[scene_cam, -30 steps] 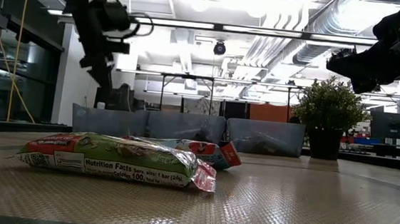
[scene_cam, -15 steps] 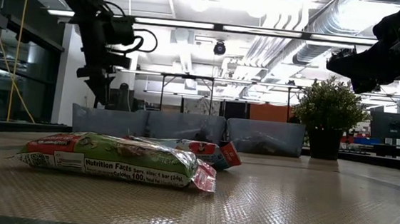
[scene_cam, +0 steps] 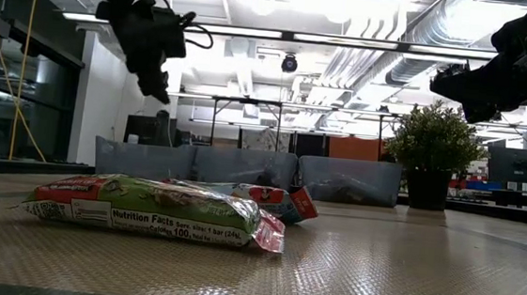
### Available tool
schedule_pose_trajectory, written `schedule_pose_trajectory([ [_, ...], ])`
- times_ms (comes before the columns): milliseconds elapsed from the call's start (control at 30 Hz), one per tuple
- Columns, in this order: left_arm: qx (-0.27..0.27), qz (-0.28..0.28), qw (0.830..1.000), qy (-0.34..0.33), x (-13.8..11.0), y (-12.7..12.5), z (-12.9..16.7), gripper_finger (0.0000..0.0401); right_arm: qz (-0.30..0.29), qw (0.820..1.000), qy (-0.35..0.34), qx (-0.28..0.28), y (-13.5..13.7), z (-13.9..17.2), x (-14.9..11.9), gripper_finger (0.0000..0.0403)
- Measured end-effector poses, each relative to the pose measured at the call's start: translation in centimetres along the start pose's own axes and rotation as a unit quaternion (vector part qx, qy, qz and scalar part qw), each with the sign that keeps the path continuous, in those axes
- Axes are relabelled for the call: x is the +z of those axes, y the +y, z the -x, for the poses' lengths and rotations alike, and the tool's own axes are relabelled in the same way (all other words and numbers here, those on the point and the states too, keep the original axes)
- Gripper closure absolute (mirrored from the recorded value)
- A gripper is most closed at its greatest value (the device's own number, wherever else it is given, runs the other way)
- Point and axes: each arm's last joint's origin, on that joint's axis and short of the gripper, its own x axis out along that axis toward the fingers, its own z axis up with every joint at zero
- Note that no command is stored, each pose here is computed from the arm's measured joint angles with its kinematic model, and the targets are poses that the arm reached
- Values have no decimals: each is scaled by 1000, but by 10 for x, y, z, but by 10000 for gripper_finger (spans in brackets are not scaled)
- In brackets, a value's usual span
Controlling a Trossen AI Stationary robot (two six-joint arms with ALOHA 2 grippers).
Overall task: Pick and place Granola Bars by type
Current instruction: Put the red granola bar into the left black bin
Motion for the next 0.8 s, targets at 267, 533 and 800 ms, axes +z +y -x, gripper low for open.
schedule_pose_trajectory([
  [267,-140,15,990,-30,12,-30,-13,282,0,1000,0,0,0,0,0,402],
  [533,-176,-49,983,-15,28,-68,-33,282,0,1000,0,0,0,0,0,402],
  [800,-165,-136,976,-37,48,-113,-53,282,0,1000,0,0,0,0,0,402],
])
